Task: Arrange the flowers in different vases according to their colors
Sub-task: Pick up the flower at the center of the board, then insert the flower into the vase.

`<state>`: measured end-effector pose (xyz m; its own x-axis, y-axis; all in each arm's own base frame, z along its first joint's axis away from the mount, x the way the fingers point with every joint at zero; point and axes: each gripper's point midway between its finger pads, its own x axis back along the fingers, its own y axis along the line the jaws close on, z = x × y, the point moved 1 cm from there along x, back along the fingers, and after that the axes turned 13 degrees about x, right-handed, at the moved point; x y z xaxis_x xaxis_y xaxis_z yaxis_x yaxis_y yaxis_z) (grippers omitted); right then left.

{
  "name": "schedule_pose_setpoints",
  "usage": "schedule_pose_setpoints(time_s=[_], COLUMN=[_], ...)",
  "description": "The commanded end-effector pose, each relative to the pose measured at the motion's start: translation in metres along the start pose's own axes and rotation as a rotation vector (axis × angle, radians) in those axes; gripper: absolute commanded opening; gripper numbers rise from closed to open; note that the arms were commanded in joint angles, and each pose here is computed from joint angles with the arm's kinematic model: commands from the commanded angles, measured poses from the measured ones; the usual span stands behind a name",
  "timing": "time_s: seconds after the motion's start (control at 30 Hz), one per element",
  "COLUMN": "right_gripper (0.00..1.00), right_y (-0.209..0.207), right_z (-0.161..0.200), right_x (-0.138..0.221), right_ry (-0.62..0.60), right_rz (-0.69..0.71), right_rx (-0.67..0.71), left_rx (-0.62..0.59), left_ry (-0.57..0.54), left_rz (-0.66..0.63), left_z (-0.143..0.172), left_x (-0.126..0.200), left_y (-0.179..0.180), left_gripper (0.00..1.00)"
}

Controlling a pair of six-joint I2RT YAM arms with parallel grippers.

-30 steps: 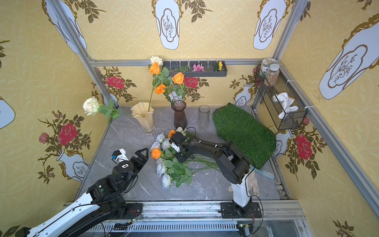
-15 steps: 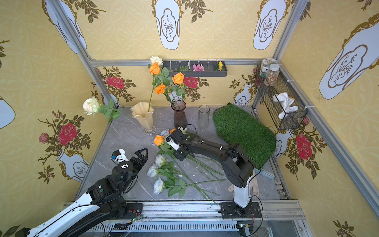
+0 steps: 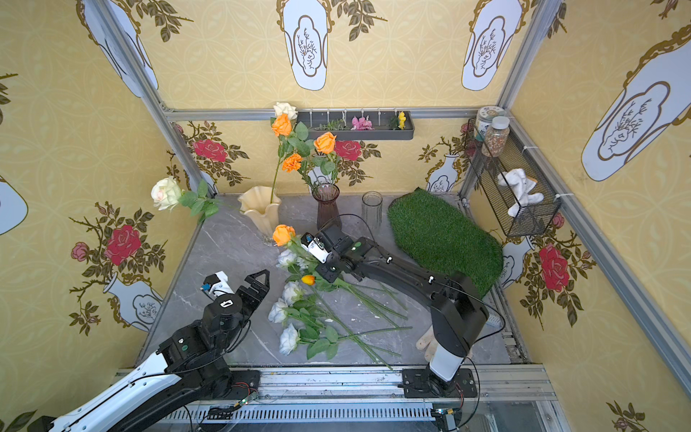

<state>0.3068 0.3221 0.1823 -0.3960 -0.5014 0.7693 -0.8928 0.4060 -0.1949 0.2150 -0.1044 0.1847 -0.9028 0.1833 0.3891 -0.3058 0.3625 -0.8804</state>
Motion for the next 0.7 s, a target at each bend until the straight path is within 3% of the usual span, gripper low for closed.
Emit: schedule_pose_setpoints(time_s=[0.0,0.23,0.5,0.67], right_gripper=[0.00,0.00,0.00,0.00], right_y=[-0.017,-0.068,-0.135,-0.183], right_z=[-0.043,-0.096,-0.139,-0.158], right_x=[0.031,0.101,0.179,0.199], right_ry=[-0.224,-0.553,-0.982,-1.113], right_rz=[-0.001,0.088,0.414,0.482], right_rx=[-0.080,-0.204,-0.225,-0.269], left_rx=[0.002,0.005,-0.001,-0.012], left_ry=[-0.006,-0.007,-0.013,-0.013], left_rz=[0.009,0.015,0.025,0.027], left_z=[-0.001,-0.001,-0.002,-0.001], left_x=[0.000,0.000,0.000,-0.002], left_y=[-0.001,0.000,-0.001,-0.002], left_gripper=[1.00,1.00,1.00,1.00])
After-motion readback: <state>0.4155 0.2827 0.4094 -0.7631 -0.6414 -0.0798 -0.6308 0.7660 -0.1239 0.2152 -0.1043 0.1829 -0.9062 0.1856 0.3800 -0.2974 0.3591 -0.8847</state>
